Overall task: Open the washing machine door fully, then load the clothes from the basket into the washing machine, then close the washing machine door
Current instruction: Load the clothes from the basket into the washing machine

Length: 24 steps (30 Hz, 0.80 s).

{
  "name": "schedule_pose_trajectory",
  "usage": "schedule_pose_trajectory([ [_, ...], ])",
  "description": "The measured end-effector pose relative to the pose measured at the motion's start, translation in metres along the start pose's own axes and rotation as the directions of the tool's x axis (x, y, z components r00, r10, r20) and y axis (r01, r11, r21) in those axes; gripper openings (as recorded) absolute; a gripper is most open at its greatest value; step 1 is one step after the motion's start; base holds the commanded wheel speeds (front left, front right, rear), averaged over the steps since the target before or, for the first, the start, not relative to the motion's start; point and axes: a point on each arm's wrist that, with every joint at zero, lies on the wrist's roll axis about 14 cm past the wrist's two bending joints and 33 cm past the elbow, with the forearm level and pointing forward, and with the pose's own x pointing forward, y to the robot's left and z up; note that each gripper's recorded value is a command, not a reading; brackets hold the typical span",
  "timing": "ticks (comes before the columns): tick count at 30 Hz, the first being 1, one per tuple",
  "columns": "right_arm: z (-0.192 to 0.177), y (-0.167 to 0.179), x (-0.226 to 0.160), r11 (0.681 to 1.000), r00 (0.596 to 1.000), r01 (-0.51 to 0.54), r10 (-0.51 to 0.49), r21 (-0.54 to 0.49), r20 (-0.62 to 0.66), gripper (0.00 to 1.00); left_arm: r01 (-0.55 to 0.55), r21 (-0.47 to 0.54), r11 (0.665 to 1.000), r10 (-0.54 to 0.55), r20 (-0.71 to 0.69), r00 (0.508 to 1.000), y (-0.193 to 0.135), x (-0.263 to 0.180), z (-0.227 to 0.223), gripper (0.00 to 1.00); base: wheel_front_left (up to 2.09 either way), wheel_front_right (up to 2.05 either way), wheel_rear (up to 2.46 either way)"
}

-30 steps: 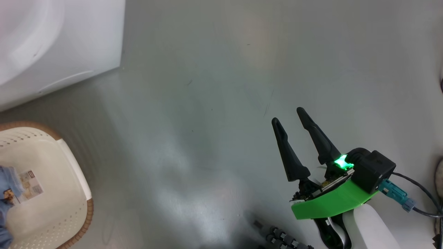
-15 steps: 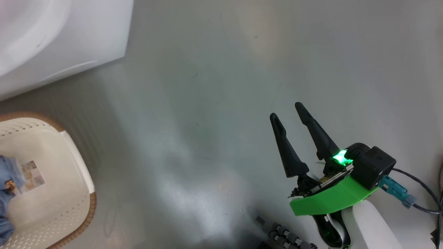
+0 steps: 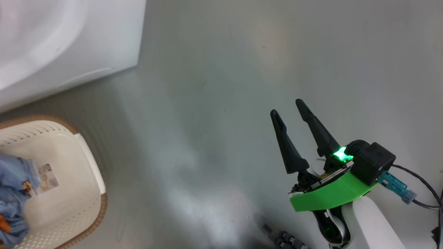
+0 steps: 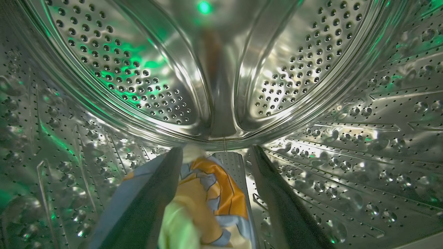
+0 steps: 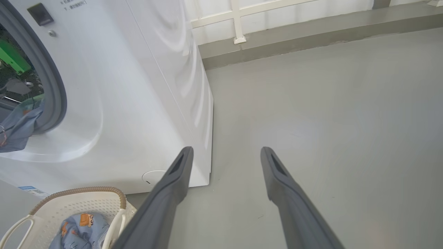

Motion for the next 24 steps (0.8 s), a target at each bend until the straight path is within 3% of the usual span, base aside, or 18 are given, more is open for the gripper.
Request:
schedule_pose_trajectory([
  [15, 0.032, 0.006, -0.016, 1.0, 0.997, -0.011, 0.012, -0.014, 0.079, 1.0, 0.004, 0.017, 1.0, -0.005, 0.043, 0.999, -0.019, -0.07, -0.001, 1.0, 0.0, 0.0, 0.0],
  [24, 0.036, 0.018, -0.028, 0.999, 0.995, -0.04, 0.042, -0.022, 0.091, 1.0, -0.013, 0.02, 1.0, 0.011, 0.078, 0.997, -0.027, -0.149, -0.004, 1.0, 0.0, 0.0, 0.0],
])
